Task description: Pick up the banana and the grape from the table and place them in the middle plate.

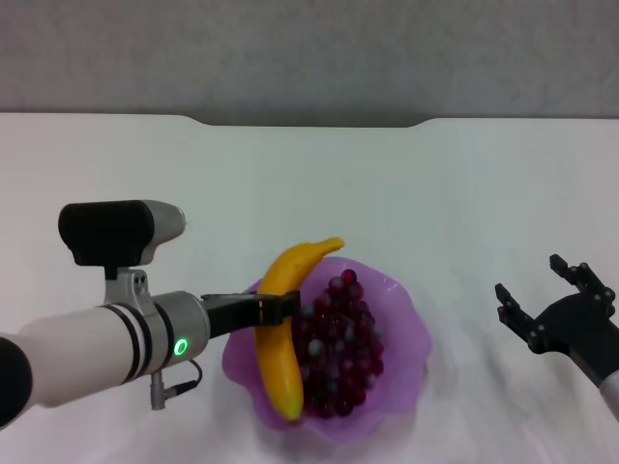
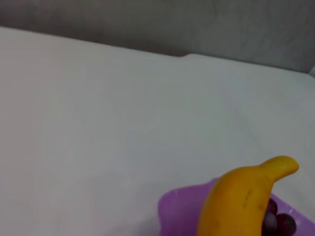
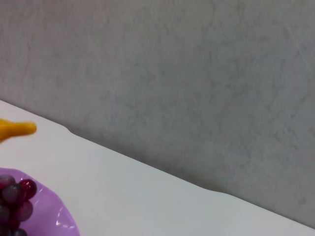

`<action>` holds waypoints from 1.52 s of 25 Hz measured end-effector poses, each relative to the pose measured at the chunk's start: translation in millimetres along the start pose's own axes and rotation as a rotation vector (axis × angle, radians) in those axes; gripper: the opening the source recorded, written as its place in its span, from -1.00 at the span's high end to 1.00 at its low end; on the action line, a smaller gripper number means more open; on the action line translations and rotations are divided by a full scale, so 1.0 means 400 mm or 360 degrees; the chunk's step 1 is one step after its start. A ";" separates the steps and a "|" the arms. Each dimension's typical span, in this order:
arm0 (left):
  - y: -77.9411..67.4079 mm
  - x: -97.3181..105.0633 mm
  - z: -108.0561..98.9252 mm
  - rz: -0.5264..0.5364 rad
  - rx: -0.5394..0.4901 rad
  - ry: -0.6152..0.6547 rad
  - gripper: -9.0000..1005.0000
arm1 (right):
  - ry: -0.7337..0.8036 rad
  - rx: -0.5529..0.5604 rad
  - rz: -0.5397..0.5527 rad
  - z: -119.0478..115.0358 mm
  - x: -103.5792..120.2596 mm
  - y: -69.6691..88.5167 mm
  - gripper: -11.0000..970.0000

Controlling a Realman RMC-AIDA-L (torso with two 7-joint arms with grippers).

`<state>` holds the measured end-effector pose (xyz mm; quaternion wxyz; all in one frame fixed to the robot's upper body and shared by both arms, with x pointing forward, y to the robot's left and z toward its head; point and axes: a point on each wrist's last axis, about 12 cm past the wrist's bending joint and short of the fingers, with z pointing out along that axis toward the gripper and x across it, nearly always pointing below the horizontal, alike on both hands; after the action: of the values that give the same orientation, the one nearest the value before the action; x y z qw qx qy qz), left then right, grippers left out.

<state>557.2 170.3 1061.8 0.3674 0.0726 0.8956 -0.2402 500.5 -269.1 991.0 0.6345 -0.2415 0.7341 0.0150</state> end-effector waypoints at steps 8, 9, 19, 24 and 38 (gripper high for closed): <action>-0.025 0.020 0.028 0.0084 0.0020 0.0027 -0.32 | 0.0003 0.0000 0.0000 0.000 0.001 0.000 -0.68; -0.027 0.021 0.029 0.0093 0.0020 0.0014 -0.32 | 0.0005 0.0000 0.0000 0.000 0.001 0.000 -0.68; -0.026 0.023 0.026 0.0114 0.0009 -0.0041 -0.38 | 0.0006 -0.0001 0.0002 0.000 0.001 0.002 -0.68; -0.021 0.019 0.009 0.0146 0.0002 -0.0106 -0.59 | 0.0009 0.0001 0.0004 -0.002 0.003 0.002 -0.68; 0.117 0.061 -0.217 0.0378 -0.0652 -0.0900 -0.79 | -0.0010 0.0013 0.0058 -0.007 0.000 0.006 -0.68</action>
<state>499.8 252.0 1080.4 0.6327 0.0318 0.7734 -0.0222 497.1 -268.0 991.0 0.6374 -0.2255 0.7364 0.0242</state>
